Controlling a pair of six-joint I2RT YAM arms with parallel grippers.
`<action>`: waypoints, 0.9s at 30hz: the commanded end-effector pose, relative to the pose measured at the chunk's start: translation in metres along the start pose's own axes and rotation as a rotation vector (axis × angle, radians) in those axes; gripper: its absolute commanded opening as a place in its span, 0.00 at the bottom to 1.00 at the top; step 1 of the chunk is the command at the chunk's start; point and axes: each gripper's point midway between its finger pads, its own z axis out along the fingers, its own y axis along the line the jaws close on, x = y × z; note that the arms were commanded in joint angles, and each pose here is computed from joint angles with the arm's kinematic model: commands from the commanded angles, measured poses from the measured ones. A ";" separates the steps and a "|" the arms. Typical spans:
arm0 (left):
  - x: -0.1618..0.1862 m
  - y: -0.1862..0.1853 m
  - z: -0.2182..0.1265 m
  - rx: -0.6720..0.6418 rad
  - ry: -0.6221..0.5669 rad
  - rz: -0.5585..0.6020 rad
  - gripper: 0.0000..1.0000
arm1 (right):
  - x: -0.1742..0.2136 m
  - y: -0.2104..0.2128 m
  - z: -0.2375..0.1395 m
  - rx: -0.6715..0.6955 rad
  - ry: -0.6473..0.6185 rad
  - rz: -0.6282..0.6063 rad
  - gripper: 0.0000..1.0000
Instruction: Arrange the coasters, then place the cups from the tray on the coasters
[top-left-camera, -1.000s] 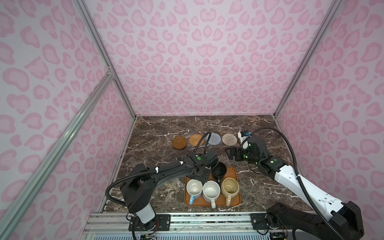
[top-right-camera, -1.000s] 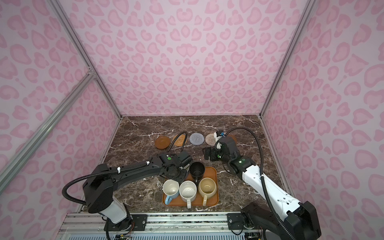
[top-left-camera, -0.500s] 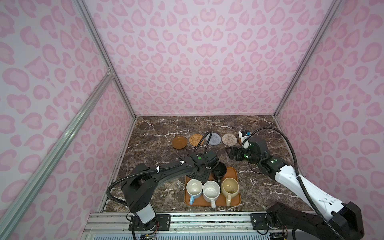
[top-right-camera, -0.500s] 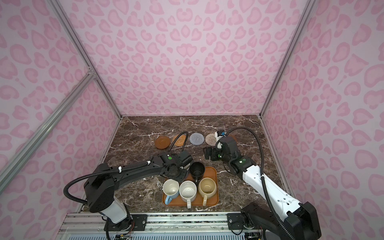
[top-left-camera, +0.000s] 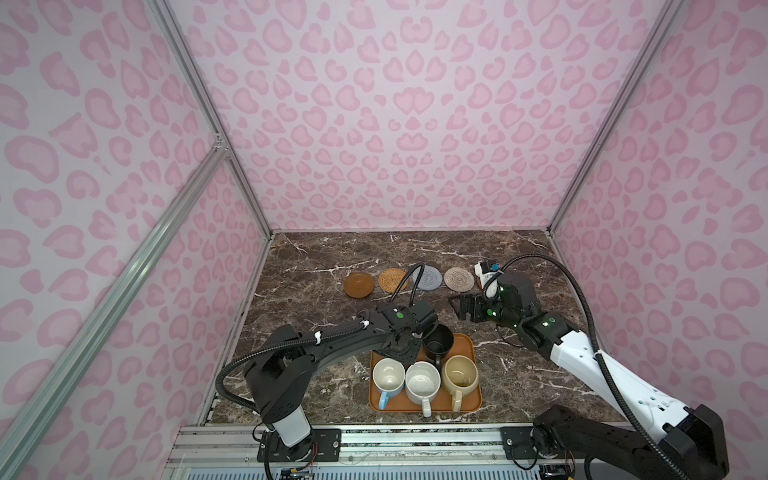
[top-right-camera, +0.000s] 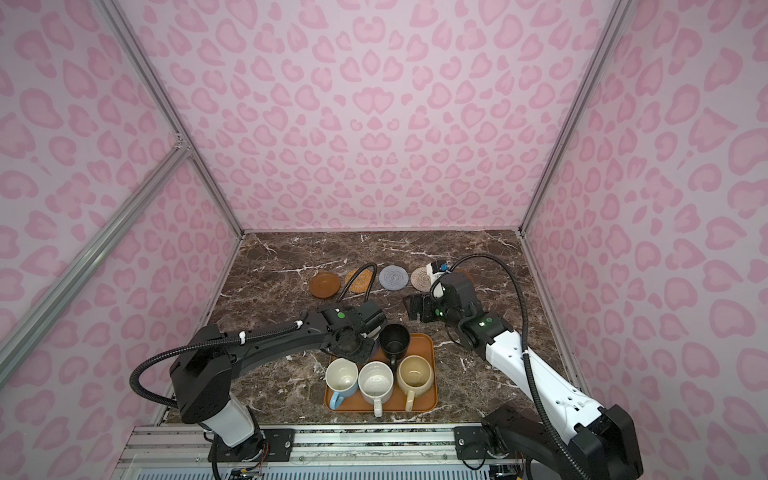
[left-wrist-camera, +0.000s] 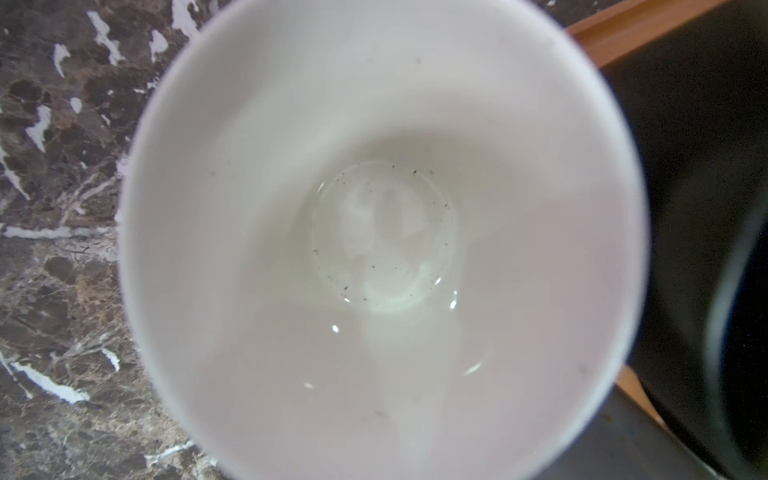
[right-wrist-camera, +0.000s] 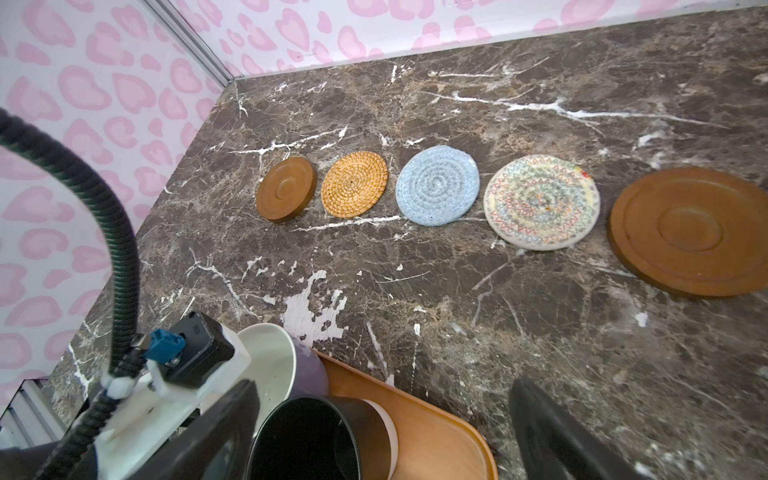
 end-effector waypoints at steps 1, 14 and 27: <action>-0.018 -0.002 -0.001 0.004 -0.069 -0.007 0.03 | -0.002 0.017 0.001 -0.099 -0.010 -0.037 0.96; -0.024 0.007 -0.016 -0.008 -0.138 -0.057 0.03 | -0.002 0.030 0.003 -0.156 0.004 -0.066 0.95; -0.029 0.023 -0.036 -0.035 -0.199 -0.104 0.03 | -0.001 0.045 0.002 -0.209 0.001 -0.085 0.98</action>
